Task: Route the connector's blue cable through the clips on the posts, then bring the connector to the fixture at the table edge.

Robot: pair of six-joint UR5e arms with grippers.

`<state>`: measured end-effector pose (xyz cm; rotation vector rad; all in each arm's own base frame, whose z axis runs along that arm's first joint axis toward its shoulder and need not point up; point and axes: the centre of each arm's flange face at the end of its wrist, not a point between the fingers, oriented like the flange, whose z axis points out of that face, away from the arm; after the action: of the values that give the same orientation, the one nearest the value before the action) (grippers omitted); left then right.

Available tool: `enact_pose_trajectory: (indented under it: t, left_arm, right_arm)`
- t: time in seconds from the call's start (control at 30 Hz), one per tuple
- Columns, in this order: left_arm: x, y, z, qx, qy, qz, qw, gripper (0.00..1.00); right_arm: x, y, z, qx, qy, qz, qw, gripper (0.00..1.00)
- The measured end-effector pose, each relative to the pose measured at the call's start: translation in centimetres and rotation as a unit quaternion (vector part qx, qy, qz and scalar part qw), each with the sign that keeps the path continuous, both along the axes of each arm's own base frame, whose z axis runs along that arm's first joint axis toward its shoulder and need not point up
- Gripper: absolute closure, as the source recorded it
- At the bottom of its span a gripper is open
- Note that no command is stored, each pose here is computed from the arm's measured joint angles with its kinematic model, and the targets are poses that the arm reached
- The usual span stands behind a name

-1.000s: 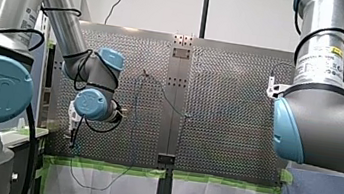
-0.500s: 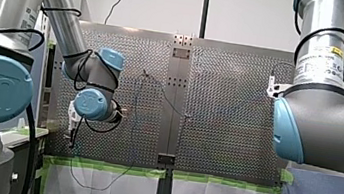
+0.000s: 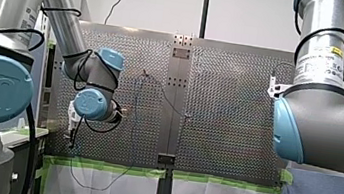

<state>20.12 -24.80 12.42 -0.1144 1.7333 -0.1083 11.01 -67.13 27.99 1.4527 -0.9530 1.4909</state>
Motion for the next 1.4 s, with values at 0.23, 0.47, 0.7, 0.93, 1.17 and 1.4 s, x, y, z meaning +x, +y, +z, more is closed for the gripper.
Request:
enact_pose_trajectory:
  t: [0.23,0.47,0.7,0.93,1.17,1.4]
  left_arm:
    - [0.0,0.0,0.0,0.000,0.000,0.000,1.0000,0.00]
    - [0.1,0.1,0.0,0.001,0.001,0.002,1.0000,0.00]
    - [0.1,0.1,0.0,0.001,0.001,0.003,1.0000,0.00]
    - [0.2,0.2,0.0,0.002,0.002,0.004,1.0000,0.00]
    - [0.2,0.2,0.0,0.002,0.002,0.004,1.0000,0.00]
    - [0.2,0.2,0.0,0.001,0.001,0.004,1.0000,0.00]
  right_arm:
    - [-0.3,-0.1,0.0,0.001,-0.001,-0.011,0.9999,0.00]
    - [-0.7,-0.2,0.0,0.003,-0.002,-0.026,0.9997,0.00]
    - [-1.3,-0.2,-0.1,0.007,-0.002,-0.046,0.9989,0.00]
    - [-1.7,-0.2,-0.2,0.010,-0.001,-0.064,0.9979,0.00]
    - [-2.1,-0.1,-0.4,0.019,0.001,-0.087,0.9960,0.00]
    - [-3.0,0.4,-1.2,0.046,-0.003,-0.116,0.9921,0.00]
